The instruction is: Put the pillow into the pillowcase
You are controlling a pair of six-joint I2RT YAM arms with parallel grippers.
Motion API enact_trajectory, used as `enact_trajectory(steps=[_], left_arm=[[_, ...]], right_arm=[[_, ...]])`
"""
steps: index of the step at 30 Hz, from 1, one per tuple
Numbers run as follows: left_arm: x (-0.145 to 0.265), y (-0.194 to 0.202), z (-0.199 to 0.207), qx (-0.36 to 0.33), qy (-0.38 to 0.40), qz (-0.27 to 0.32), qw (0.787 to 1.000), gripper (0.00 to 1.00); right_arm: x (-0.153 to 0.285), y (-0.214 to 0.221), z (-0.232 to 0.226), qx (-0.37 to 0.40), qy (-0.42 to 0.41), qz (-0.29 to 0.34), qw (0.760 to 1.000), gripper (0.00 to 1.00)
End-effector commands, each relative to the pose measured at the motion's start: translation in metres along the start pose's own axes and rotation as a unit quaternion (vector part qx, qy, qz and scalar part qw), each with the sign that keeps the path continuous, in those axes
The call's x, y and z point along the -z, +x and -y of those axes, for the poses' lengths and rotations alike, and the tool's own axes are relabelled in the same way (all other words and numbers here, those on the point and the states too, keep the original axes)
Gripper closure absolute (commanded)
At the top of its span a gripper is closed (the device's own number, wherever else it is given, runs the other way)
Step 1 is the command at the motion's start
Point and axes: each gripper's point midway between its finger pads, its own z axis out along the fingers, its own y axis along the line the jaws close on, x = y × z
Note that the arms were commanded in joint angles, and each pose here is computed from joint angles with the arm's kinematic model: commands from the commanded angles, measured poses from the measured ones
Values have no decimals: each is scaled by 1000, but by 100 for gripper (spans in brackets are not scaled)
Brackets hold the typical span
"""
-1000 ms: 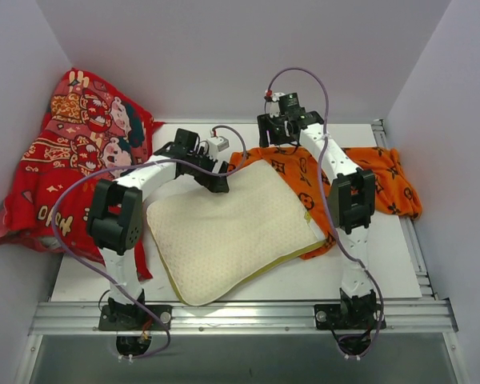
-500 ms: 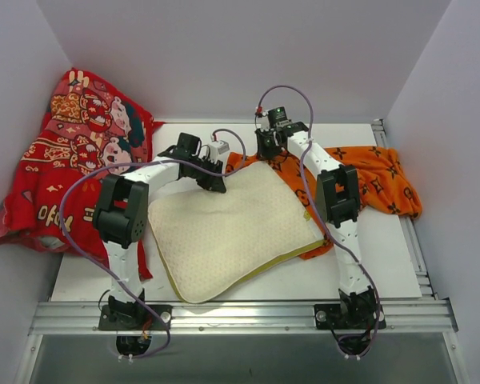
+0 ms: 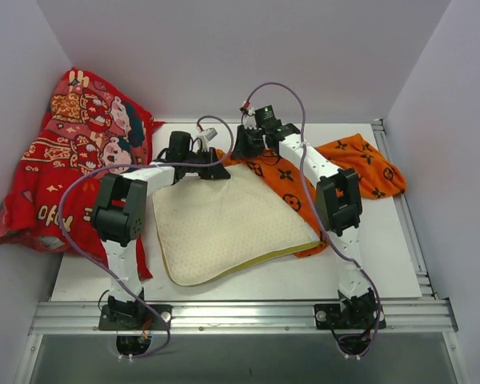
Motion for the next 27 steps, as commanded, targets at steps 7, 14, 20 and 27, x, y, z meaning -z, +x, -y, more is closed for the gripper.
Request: enact_trajectory(steps=[7,14,20,27], left_arm=[[61,-61,33,-139,-68,80,985,10],[67,22,115,-371,-94,-74,921,2],[21,108,171,-421,-62,-129,896,3],[-36,163,192,-507,-53,-175,842,3]], right_arm=[[117,-31,28,-32,1,43,999,40],[280,25,62,-72,65,98,990,24],[319,147,108,-221,103,42,969,34],[328,200,120,-299,98,22,949,37]])
